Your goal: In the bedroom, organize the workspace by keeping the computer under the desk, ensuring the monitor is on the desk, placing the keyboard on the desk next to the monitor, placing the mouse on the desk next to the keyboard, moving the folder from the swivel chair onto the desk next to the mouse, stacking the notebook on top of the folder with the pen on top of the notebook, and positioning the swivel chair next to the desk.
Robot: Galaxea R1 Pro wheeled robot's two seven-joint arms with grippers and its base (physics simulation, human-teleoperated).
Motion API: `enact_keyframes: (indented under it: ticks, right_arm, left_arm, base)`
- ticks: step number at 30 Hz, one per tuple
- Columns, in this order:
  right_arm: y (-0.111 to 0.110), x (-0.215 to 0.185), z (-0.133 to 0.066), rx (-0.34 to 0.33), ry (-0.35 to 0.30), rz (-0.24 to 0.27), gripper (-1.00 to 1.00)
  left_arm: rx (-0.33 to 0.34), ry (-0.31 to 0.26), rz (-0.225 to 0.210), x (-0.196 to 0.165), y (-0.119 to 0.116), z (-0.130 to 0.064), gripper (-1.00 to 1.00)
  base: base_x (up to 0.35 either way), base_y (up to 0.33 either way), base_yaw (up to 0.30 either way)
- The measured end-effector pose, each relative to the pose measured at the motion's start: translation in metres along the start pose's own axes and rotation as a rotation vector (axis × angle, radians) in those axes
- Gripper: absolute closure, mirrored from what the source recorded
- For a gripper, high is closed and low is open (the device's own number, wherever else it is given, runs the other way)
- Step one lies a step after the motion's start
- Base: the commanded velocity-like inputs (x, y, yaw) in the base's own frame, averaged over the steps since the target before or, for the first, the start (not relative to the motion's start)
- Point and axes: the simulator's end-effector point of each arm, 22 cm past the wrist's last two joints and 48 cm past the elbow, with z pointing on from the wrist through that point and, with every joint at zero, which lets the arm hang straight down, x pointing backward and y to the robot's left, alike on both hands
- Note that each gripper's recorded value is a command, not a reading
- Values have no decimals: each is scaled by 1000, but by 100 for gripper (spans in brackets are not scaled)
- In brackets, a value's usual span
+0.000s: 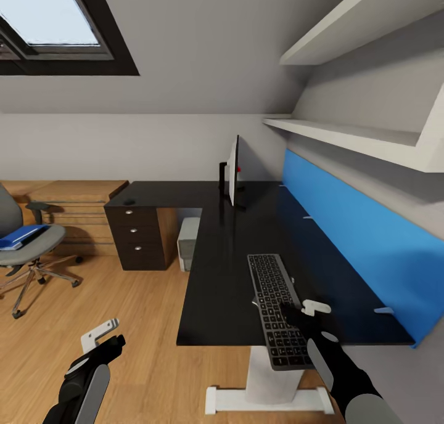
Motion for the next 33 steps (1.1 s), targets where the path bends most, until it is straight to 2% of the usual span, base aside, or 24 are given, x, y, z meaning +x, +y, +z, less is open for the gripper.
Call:
enact_keyframes:
  ticks: [9, 21, 33]
  right_arm:
    - [0, 0, 0, 0, 0, 0, -100]
    - [-2, 4, -9, 11, 40, 0, -100]
    - [1, -14, -19, 9, 33, 1, -100]
  left_arm:
    - [-1, 0, -1, 0, 0, 0, -100]
    - [-1, 0, 0, -14, -1, -13, -100]
    - [-2, 1, 0, -26, -2, -26, -100]
  base:
    - [-12, 0, 0]
    - [0, 0, 0]
    - [0, 0, 0]
